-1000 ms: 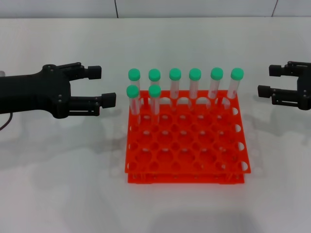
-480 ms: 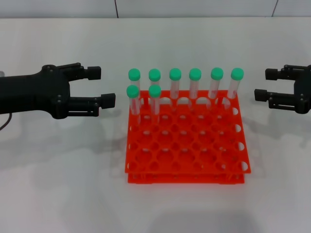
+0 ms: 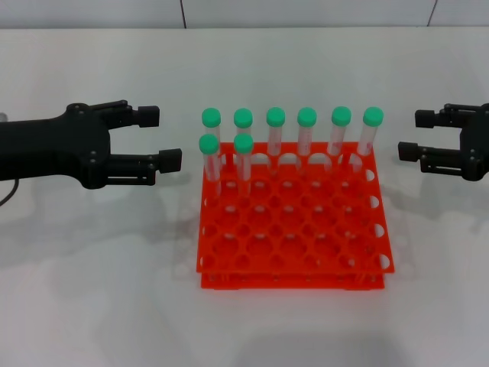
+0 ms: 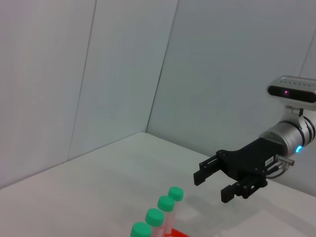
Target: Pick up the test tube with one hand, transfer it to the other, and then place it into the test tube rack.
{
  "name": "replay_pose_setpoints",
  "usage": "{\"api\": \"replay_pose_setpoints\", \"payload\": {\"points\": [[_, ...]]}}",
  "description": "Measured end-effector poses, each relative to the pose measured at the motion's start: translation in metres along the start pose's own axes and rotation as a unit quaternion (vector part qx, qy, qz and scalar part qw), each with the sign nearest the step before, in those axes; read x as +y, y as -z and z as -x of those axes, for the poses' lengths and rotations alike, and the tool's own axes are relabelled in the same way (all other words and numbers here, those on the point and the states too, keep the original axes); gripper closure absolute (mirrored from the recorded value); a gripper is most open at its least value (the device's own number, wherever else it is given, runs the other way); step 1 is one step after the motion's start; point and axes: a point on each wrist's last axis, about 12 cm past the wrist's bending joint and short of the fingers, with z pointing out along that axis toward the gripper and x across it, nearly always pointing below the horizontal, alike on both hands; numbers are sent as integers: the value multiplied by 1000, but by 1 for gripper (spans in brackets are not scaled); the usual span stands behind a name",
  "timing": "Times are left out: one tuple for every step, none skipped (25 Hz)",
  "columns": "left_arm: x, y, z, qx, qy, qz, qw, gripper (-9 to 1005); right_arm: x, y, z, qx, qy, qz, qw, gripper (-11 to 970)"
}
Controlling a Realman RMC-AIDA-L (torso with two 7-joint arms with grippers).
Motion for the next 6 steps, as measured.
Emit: {"api": "replay_pose_setpoints", "payload": {"points": [[0,0,0,0,0,0,1000,109,0,0,0,1,1,0,1000,313],[0,0,0,0,0,-1,1000,109,0,0,0,1,1,0,1000,314],[0,0,0,1,-1,-1,1000,109,0,0,0,1,1,1,1000,314],[0,0,0,1,-1,-1,1000,109,0,-1,0,1,1,1,1000,314],[0,0,0,1,-1,-1,1000,109,1,-1,0,2,2,2,1000,314],[0,0,0,1,-1,-1,1000,109,1,-1,0,2,2,3,1000,314]]}}
